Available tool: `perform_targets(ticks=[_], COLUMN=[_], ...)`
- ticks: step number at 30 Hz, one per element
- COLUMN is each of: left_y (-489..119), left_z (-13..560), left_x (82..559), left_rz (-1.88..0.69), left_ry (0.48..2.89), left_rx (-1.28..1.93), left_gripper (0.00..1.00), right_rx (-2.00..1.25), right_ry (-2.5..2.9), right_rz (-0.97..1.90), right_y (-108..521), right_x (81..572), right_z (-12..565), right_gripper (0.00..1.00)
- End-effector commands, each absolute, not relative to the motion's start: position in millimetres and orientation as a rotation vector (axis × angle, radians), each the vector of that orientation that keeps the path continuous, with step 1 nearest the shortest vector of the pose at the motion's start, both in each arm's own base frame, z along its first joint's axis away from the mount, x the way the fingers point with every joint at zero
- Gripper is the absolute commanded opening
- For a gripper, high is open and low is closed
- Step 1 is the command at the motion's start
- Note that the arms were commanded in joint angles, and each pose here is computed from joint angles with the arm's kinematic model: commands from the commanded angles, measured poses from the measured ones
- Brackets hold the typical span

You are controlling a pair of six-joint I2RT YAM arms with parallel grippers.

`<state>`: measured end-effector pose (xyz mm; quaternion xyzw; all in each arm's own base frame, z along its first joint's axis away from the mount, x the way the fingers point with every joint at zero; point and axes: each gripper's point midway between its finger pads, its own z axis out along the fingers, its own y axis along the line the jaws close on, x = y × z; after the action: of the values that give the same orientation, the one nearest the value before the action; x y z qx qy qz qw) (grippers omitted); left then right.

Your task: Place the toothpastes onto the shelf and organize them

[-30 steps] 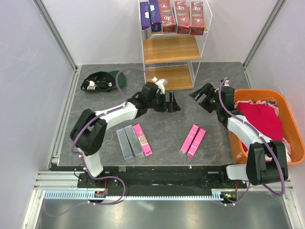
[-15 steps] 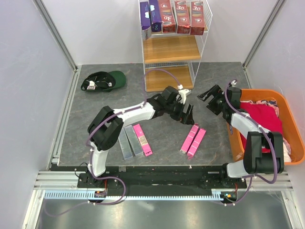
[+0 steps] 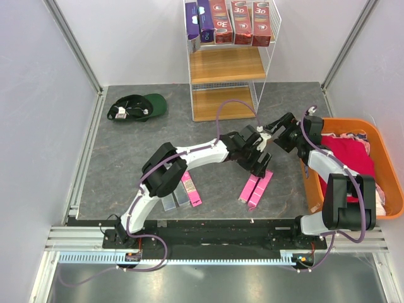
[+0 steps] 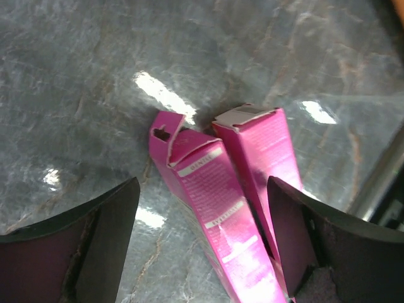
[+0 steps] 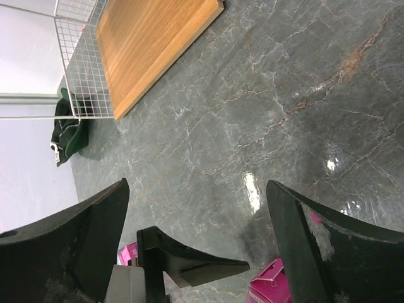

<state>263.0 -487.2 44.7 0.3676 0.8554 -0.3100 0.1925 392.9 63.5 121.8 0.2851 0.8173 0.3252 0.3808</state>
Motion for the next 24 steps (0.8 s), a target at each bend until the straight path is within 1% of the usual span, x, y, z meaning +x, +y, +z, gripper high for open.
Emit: perform_targets(ticks=[1,3,6,7,10,13,17,22,23,24], left_y=[-484,-481,-479,-478,-477,-473,-461,-453,-453,-451], left_z=[43,38,34,33,31,29,25,23,22,20], left_x=[282,287,292,292,295,300,309,313,314,313], left_rz=[-0.713,-0.666,-0.632,-0.626,-0.609,-0.573,-0.511,-0.489,-0.487,-0.478], left_ry=[2.363,2.372,2.380,2.381,2.387,2.391,2.409,2.425,2.428,2.433], left_rx=[1.048,1.027,1.005,1.003,0.986,0.964,0.912,0.886,0.885,0.888], left_gripper=[0.85,0.82,0.75,0.71,0.65,0.61,0.59,0.61,0.59,0.56], right_rx=[0.781,0.781,0.782,0.779,0.778,0.781,0.781,0.783,0.778,0.775], right_ry=[2.042,2.043,2.043,2.041,2.041,2.043,2.047,2.045,2.044,2.043], right_rz=[0.774,0.779,0.782,0.784,0.788,0.791,0.798,0.804,0.804,0.803], right_y=[43,43,43,43,43,43,44,45,45,45], right_x=[396,395,394,394,393,392,390,389,388,388], right_z=[121,120,120,121,120,119,116,116,117,117], right_gripper=[0.98,0.98,0.98,0.98,0.98,0.98,0.98,0.98,0.98,0.98])
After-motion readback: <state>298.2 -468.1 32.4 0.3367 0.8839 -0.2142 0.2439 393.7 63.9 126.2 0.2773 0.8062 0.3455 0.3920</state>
